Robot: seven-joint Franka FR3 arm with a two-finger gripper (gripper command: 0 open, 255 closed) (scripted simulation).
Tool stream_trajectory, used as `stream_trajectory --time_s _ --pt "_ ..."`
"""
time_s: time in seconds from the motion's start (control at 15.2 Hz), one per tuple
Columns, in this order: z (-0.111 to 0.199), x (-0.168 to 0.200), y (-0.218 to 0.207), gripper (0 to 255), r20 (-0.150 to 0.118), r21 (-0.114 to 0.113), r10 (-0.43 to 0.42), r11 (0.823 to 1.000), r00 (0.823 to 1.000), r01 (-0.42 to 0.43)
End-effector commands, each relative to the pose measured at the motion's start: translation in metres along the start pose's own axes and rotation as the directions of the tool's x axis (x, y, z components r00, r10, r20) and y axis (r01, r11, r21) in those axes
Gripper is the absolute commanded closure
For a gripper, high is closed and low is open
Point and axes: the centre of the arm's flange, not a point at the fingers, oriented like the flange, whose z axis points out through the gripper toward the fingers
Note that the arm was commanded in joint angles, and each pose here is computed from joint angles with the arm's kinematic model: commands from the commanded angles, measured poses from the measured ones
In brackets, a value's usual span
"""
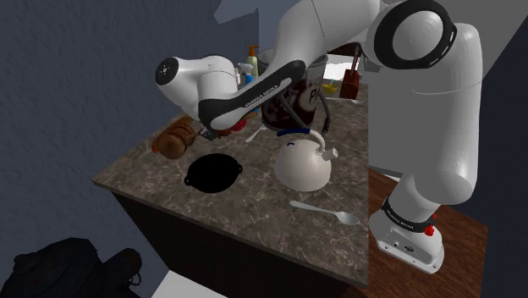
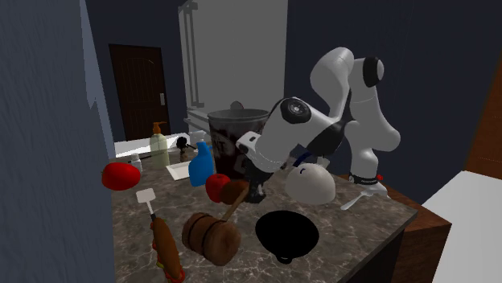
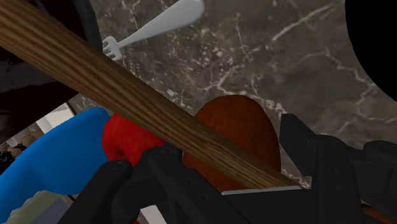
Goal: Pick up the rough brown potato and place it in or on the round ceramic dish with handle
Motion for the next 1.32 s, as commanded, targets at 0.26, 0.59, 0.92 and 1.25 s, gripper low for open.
stream_trajectory --time_s 0.26,0.59,0.92,1.25 --pt "-0.028 0.006 0.017 255 -0.001 0.000 0.001 1.000 1.000 -0.001" --pt "-0.047 0.000 0.019 255 -0.001 0.000 0.001 1.000 1.000 -0.001" --pt "-0.080 -0.045 -0.017 255 -0.001 0.000 0.001 1.000 1.000 -0.001" --pt "-0.112 -0.090 -0.053 255 -0.001 0.000 0.001 1.000 1.000 -0.001"
